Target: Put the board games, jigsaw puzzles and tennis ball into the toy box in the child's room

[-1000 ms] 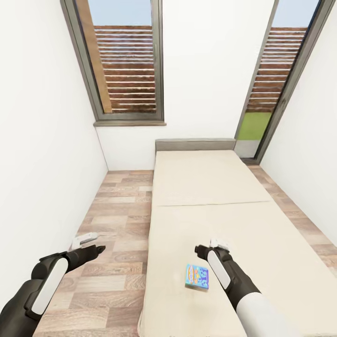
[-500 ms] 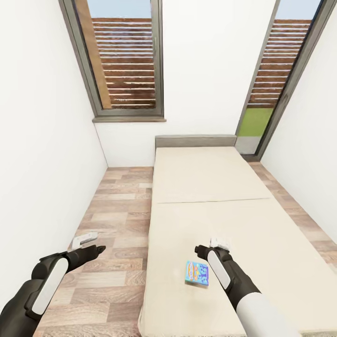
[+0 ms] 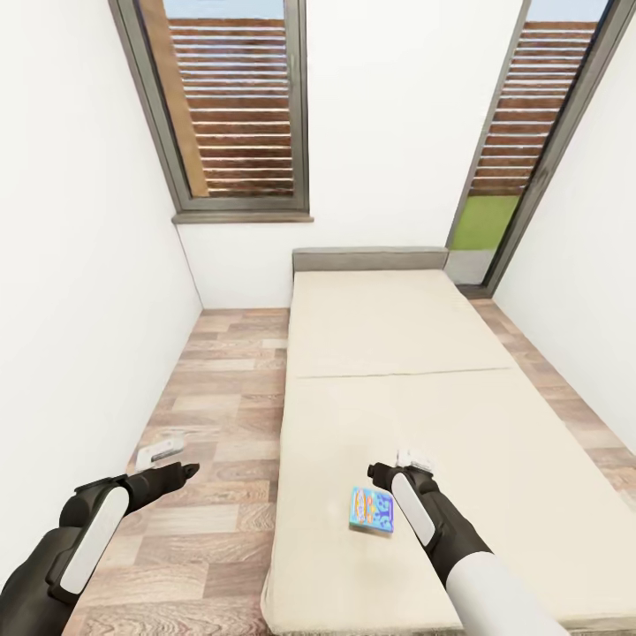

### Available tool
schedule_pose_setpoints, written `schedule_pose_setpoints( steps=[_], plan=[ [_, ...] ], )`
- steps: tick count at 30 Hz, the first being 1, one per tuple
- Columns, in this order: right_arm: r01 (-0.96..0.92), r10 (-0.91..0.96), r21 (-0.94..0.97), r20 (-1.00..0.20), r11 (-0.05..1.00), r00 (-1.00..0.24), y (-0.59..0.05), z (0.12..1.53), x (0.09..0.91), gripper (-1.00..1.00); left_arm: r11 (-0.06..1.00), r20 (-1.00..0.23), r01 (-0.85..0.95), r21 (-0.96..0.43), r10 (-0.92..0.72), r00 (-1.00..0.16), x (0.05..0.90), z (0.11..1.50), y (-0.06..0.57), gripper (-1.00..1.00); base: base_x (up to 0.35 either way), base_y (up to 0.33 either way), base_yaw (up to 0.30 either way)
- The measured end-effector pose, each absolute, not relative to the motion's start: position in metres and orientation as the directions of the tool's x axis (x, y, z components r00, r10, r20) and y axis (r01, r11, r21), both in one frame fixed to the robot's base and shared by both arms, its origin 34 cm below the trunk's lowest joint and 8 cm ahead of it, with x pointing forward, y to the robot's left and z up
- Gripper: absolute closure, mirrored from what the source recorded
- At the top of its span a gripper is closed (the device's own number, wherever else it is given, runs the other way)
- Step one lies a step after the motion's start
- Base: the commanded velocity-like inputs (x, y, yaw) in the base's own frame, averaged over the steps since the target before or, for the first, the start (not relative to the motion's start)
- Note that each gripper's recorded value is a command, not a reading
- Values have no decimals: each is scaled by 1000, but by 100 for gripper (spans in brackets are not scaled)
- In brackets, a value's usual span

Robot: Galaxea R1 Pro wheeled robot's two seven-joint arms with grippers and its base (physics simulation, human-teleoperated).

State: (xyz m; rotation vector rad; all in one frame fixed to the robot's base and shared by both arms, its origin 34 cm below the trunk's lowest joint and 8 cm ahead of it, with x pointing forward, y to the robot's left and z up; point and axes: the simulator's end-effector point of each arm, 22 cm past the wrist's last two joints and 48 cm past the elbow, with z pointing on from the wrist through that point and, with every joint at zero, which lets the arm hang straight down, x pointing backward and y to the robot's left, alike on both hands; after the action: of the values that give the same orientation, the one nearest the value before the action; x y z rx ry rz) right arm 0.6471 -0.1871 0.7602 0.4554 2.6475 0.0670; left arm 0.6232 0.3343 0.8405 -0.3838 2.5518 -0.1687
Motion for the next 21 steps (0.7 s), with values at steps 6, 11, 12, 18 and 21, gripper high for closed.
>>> schedule_pose_setpoints(
  steps=[6, 11, 12, 18, 21],
  plan=[
    [311, 332, 120, -425, 943, -842, -188, 756, 647, -100, 951, -494, -238, -196, -306, -814, 622, 835, 334, -100, 0, 0, 0],
    [322, 342, 120, -436, 939, -833, -190, 752, 648, -100, 951, -488, -240, -193, -306, -818, 620, 831, 334, -100, 0, 0, 0],
    [324, 343, 118, -434, 939, -833, -190, 751, 647, -100, 951, -486, -241, -192, -305, -819, 620, 830, 334, -100, 0, 0, 0],
    [327, 339, 101, -421, 939, -841, -193, 739, 639, -100, 951, -478, -243, -189, -305, -823, 618, 825, 335, -100, 0, 0, 0],
    [326, 334, 93, -422, 941, -843, -194, 736, 638, -100, 951, -474, -244, -187, -305, -826, 617, 822, 335, -100, 0, 0, 0]
  ],
)
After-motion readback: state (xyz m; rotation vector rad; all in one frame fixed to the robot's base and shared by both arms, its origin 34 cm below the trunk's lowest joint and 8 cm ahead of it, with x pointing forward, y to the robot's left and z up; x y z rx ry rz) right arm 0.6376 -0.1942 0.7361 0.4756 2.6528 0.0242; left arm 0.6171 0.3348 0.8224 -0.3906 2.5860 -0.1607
